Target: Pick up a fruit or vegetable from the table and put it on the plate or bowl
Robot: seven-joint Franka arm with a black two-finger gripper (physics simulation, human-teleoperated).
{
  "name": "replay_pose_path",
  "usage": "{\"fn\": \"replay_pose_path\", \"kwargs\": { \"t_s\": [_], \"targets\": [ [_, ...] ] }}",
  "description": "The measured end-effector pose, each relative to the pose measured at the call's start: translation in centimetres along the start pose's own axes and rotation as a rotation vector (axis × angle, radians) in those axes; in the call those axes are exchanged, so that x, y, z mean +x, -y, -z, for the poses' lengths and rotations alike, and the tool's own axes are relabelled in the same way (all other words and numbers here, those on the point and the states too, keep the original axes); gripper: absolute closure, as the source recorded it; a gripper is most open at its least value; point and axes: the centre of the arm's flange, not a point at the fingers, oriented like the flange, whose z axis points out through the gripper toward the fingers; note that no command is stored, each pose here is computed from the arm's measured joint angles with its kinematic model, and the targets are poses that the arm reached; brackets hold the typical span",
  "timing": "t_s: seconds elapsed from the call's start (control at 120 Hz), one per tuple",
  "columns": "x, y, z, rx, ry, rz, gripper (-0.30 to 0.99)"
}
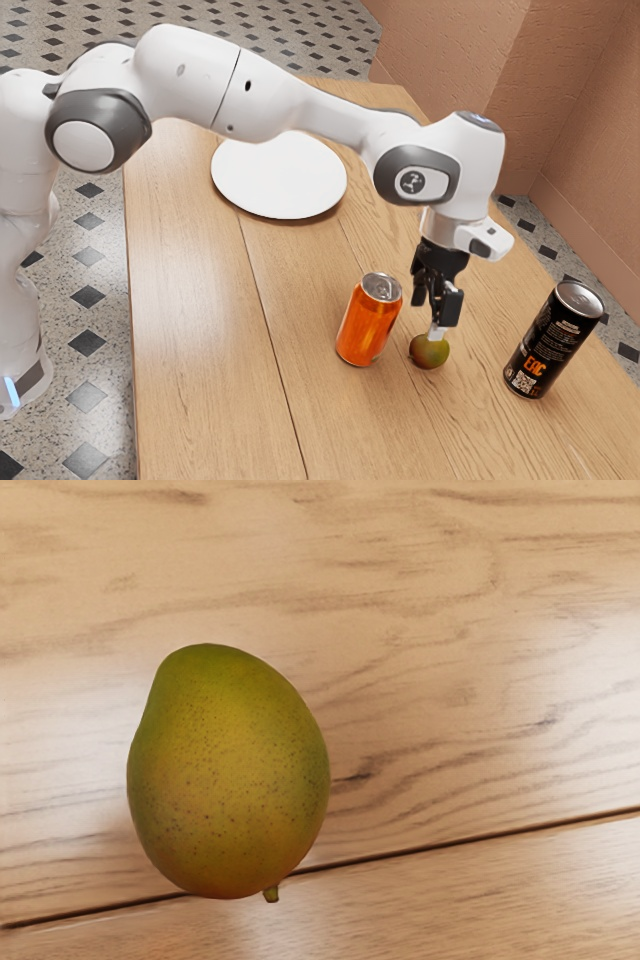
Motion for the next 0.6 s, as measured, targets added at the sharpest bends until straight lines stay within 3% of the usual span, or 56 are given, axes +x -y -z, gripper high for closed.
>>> {"fn": "replay_pose_path", "kwargs": {
  "t_s": [0.6],
  "targets": [
    [0.1, 1.4, -4.3, -0.011, 0.04, 0.003, 0.0]
  ]
}}
